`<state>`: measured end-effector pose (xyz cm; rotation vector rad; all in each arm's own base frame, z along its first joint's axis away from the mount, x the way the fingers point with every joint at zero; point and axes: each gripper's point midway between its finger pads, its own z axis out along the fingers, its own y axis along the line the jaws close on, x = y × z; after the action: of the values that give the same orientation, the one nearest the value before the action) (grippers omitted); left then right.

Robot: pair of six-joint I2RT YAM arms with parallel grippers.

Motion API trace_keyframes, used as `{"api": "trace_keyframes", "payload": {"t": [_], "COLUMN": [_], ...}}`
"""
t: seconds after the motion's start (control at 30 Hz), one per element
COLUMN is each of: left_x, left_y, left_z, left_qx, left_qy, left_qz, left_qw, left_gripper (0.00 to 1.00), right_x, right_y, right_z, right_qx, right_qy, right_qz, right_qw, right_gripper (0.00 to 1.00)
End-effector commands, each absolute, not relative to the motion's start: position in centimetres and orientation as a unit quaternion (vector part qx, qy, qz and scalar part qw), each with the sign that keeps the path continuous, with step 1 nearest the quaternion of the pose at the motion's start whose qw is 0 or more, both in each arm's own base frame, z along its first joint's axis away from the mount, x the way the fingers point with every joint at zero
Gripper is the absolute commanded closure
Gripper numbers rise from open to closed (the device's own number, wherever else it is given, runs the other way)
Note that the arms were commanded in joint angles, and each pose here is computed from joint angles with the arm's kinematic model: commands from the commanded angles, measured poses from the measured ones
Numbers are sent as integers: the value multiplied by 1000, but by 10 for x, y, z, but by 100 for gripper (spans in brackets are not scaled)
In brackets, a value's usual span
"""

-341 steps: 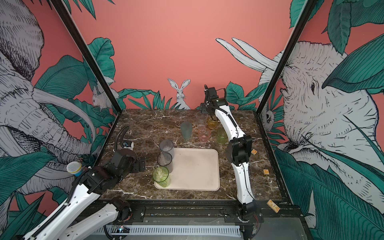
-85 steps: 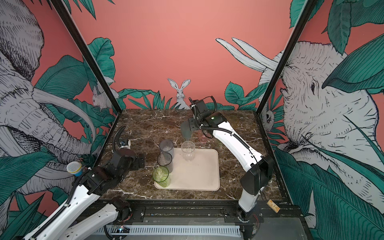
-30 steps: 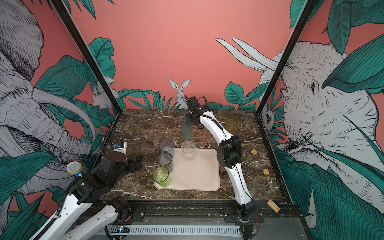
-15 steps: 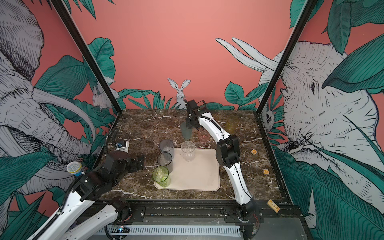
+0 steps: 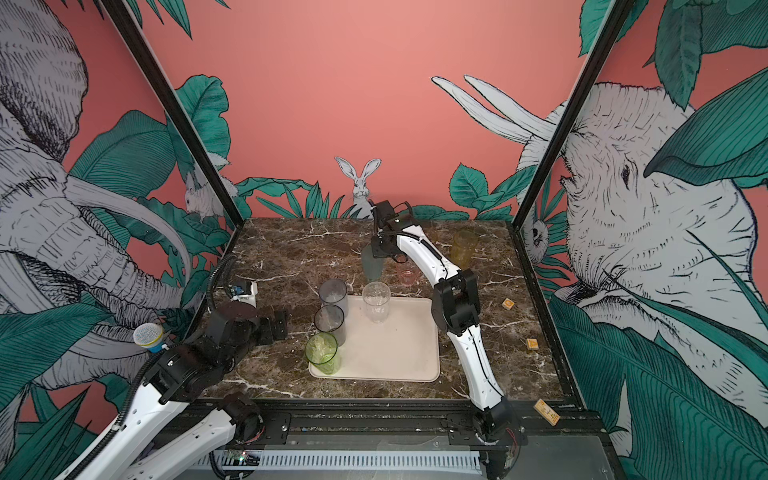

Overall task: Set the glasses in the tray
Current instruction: 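Lower the right gripper into the teal glass rim and close it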

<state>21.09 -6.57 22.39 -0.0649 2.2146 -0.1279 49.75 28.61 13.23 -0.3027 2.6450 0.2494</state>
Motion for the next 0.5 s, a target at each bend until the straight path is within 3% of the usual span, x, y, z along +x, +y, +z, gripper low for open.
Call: {"api": "trace_keyframes", "payload": {"t": [0.0, 0.47], "left_x": [209, 211], "left_y": [-61, -63], "left_z": [225, 223], "left_qx": [-37, -37], "left_qy": [894, 895], "left_qz": [-49, -48], "left_qw": [444, 442], "left_gripper": [0, 0], "right_x": [497, 489], "right_y": [282, 275], "right_z": [119, 169], "right_qx": [-109, -118], "right_qy": [966, 959], "right_qz": [81, 84], "right_qw": [218, 245], "right_gripper": [100, 100]}}
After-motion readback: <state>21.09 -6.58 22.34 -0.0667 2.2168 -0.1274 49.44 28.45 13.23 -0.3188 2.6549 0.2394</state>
